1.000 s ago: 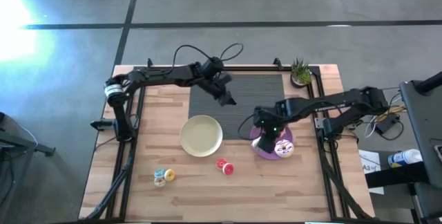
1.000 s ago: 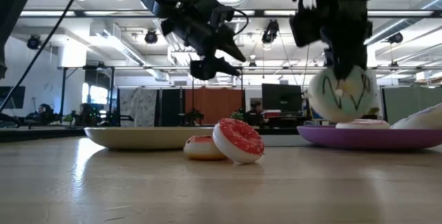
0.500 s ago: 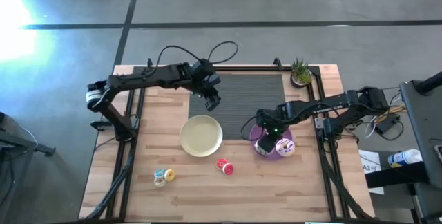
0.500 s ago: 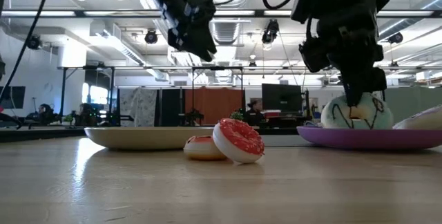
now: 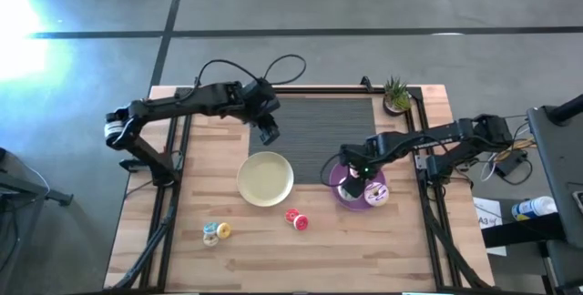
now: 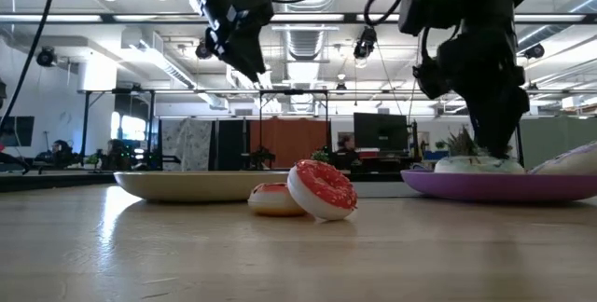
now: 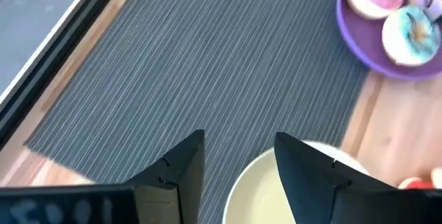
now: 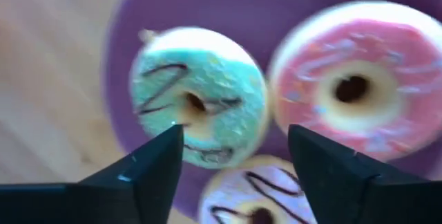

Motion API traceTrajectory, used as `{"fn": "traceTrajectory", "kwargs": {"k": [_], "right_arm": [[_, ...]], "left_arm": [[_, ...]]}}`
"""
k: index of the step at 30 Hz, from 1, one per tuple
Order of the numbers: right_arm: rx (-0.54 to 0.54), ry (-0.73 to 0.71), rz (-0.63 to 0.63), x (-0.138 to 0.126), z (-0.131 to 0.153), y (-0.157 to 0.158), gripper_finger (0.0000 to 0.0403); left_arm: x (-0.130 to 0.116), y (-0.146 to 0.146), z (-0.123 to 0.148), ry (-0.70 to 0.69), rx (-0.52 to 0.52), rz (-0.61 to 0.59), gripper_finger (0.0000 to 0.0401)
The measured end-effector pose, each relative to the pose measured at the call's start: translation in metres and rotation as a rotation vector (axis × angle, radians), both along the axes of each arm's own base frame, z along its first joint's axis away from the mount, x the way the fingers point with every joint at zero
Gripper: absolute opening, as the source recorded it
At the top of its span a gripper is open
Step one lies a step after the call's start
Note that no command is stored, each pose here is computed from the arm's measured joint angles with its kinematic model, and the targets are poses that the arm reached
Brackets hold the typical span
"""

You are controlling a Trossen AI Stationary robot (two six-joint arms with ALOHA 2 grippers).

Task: Pick & Place donuts
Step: Put the big light blue donut on the purple plate, then put the small dark blue donut on the white plate

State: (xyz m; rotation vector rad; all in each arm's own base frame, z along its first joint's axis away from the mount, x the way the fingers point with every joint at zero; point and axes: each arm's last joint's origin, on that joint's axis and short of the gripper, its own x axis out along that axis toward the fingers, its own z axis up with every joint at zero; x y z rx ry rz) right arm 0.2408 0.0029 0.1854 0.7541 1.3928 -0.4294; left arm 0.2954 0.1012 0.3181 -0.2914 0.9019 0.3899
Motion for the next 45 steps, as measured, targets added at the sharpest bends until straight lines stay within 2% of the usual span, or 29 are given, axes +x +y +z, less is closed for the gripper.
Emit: {"fn": "traceTrajectory", "kwargs": {"k": [3,8,12,15,21,28,32,37,41,45], "right_arm": [[-0.096,0.033,0.028,-0.004,0.006,-0.001,0.0282],[-0.297,-0.055,0.101,0.000,0.032,0.002,0.0306],[-0.439,-0.144,0.143,0.002,0.056,0.004,0.0310],[-0.504,-0.180,0.181,0.000,0.066,0.005,0.0307],[-0.536,-0.194,0.257,-0.001,0.069,0.003,0.0296],[-0.549,-0.180,0.320,0.003,0.064,0.004,0.0290],[-0.563,-0.200,0.345,0.005,0.065,0.004,0.0293],[-0.593,-0.214,0.352,0.008,0.065,0.001,0.0288],[-0.597,-0.220,0.335,0.009,0.066,-0.002,0.0288],[-0.599,-0.220,0.322,0.009,0.066,-0.005,0.0290]], "left_arm": [[-0.004,-0.004,-0.003,0.066,-0.003,-0.026,0.0149],[-0.012,-0.019,-0.015,0.208,-0.010,-0.126,0.0149],[-0.034,-0.038,-0.039,0.373,-0.065,-0.165,0.0149],[-0.056,-0.055,-0.060,0.454,-0.109,-0.148,0.0149],[-0.101,-0.096,-0.091,0.518,-0.173,-0.129,0.0149],[-0.138,-0.158,-0.103,0.484,-0.213,-0.168,0.0149],[-0.151,-0.200,-0.106,0.416,-0.228,-0.241,0.0149],[-0.170,-0.246,-0.110,0.341,-0.141,-0.356,0.0149],[-0.176,-0.267,-0.117,0.371,-0.095,-0.406,0.0149],[-0.170,-0.280,-0.124,0.369,-0.095,-0.415,0.0149]]}}
